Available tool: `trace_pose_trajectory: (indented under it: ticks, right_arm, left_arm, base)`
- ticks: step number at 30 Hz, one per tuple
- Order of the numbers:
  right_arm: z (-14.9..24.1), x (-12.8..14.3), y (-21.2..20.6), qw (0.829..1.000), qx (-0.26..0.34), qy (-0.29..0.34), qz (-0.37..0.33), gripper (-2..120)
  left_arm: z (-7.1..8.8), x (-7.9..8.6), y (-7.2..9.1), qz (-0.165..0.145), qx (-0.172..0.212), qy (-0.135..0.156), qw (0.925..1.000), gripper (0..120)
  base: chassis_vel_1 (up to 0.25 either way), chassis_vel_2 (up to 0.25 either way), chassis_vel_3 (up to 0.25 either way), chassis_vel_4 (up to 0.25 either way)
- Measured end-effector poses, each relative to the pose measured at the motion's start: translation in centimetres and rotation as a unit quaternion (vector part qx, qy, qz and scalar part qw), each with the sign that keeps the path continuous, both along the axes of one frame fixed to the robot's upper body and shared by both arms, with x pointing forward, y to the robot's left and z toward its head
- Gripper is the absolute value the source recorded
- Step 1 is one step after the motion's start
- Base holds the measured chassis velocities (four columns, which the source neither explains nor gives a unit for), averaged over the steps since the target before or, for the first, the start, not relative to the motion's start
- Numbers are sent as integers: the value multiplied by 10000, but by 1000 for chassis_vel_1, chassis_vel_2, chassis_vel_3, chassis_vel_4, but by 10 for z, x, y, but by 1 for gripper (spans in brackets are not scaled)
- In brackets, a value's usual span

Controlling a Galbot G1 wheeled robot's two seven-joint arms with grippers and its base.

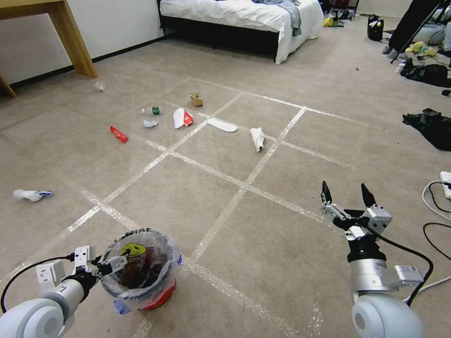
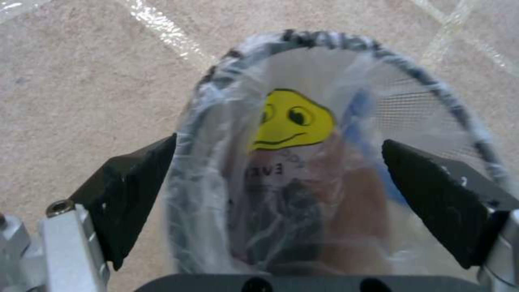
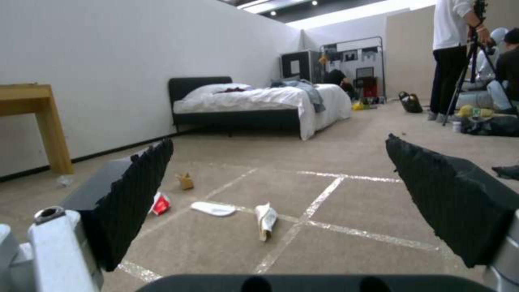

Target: Pick up the trash bin and place the garbage on the floor into it.

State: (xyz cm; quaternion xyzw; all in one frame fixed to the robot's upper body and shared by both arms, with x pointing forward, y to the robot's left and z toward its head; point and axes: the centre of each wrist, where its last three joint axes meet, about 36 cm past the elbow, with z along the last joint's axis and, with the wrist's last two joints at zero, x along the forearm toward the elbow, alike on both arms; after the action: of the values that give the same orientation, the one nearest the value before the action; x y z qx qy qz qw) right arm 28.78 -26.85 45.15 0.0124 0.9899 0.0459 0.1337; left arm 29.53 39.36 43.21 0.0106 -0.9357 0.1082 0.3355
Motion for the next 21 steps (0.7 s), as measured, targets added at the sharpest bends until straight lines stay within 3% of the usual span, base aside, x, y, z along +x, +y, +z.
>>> trace_pose_trajectory:
  ticks: [11, 21]
  right_arm:
    - [-7, -4, 4, 9999, -78, 51, -63, 100]
    - [-10, -7, 4, 9998, -118, 106, -108, 100]
  left_arm:
    - [-20, 6, 30, -20, 166, 36, 9999, 100]
    - [-53, 14, 54, 152, 130, 258, 9995, 100]
  base:
    - [0, 0, 0, 0]
    - [0, 0, 0, 0]
